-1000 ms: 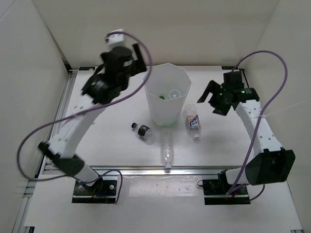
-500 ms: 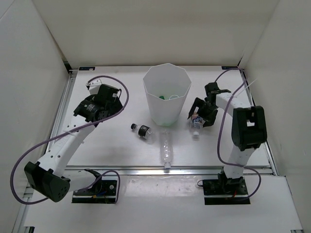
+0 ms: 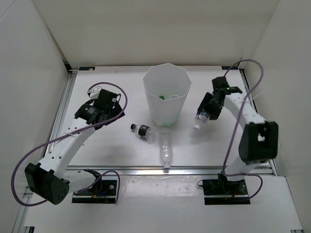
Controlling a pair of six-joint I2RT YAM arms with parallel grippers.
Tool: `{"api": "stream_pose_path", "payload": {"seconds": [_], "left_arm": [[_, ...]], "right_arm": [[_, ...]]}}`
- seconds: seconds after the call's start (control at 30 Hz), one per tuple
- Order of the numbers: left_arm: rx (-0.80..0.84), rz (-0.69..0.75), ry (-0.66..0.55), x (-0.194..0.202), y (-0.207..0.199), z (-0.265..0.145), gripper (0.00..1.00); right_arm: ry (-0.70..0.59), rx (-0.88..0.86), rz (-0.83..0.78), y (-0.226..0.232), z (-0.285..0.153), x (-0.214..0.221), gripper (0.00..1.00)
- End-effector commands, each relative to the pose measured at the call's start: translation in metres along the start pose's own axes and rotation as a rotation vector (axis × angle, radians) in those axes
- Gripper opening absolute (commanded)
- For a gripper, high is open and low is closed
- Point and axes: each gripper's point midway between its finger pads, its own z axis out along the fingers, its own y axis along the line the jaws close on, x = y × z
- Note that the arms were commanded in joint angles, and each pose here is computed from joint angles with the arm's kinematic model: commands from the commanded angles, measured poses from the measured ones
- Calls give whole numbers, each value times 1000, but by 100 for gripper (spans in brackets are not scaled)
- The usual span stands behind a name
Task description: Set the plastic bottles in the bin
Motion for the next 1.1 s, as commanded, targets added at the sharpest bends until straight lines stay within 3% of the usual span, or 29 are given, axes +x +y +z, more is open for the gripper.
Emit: {"api": "stream_pose_path", "payload": {"seconds": [0.0,0.03,0.13,0.17,0.3,0.43,0.47,0.57,0.6,0.73,0.9,1.07], "left_arm": [[55,-43,18,6,-12,5,100],[60,-39,36,11,-14,10,100],[55,-28,70,20,-18,21,100],[63,-28,79,21,-22,23,100],[64,-2,146,36,-30,38,100],[110,15,193,43,-48,50,100],[129,25,207,46,-53,53,100],[163,29,218,48,-63,58,100],[169,41,224,50,-66,62,100],[186,54,244,55,-72,69,100],[244,55,329,75,-86,80,100],[253,52,419,98,-93,88,100]], "right_arm": [[-276,-107,2,28,-107,-33,38],[-386,-196,-21,49,-153,-45,38],[-548,-341,-116,98,-216,-53,38],[-638,-414,-193,126,-255,-55,38],[-784,-486,-447,208,-299,-64,38],[-822,-460,-507,245,-286,-69,46],[-804,-462,-507,250,-279,-66,56],[-724,-420,-520,252,-239,-57,70],[-714,-418,-510,251,-236,-56,83],[-662,-434,-513,245,-236,-39,100],[-728,-441,-498,228,-271,-37,100],[-729,-402,-484,206,-280,-34,100]]}}
